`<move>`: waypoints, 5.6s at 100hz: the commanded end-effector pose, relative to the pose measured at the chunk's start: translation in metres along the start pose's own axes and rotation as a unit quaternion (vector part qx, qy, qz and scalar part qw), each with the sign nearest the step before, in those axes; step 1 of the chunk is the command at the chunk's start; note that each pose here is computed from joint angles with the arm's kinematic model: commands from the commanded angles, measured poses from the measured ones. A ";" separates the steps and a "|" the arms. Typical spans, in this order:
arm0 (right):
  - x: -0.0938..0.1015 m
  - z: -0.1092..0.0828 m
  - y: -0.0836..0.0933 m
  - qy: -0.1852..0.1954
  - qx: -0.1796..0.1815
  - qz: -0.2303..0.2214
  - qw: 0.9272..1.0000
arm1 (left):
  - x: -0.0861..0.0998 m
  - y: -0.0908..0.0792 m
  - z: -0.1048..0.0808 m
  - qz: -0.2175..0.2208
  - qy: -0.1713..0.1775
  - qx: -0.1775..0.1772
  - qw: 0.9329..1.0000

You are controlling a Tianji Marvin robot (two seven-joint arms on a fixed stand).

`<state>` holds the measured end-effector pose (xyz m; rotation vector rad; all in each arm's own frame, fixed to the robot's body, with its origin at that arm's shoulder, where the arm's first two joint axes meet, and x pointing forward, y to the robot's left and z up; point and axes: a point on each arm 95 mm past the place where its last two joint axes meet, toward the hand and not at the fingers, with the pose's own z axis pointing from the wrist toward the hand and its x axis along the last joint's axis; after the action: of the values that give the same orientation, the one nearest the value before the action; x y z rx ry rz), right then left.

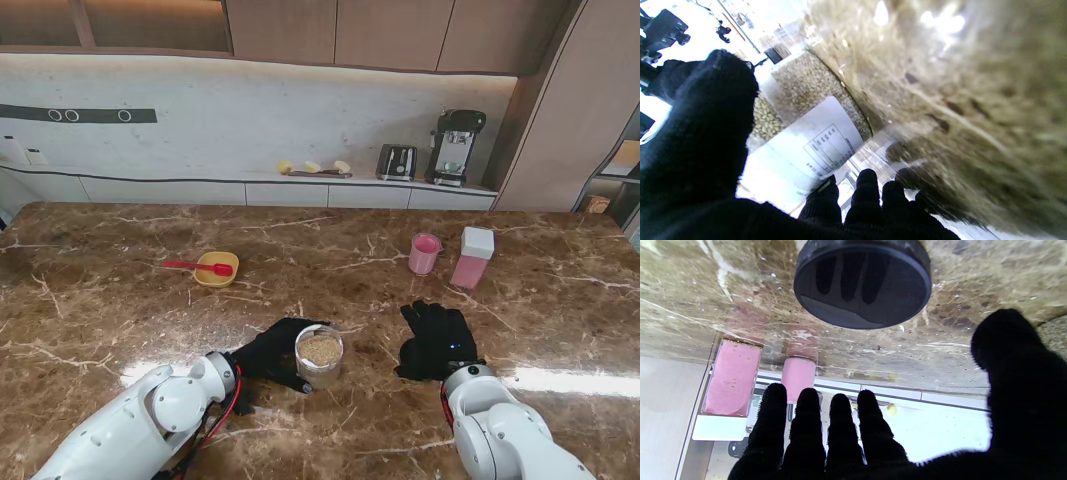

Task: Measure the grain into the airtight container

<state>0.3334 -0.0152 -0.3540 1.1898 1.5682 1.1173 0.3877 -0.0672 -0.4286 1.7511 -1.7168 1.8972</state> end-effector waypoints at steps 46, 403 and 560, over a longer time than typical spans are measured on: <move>-0.002 -0.002 0.010 0.022 -0.042 0.015 0.999 | -0.013 -0.031 -0.049 0.062 -0.033 0.018 0.997; 0.006 0.035 0.045 0.077 -0.178 0.190 0.962 | -0.024 -0.254 -0.042 0.354 -0.316 -0.094 0.875; 0.005 0.030 0.050 0.073 -0.169 0.193 0.964 | -0.041 -0.245 -0.013 0.373 -0.332 -0.115 0.859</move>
<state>0.3739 0.0014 -0.3094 1.2024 1.1975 1.6980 0.5511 0.0618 -0.2957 1.9261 -3.0810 1.1407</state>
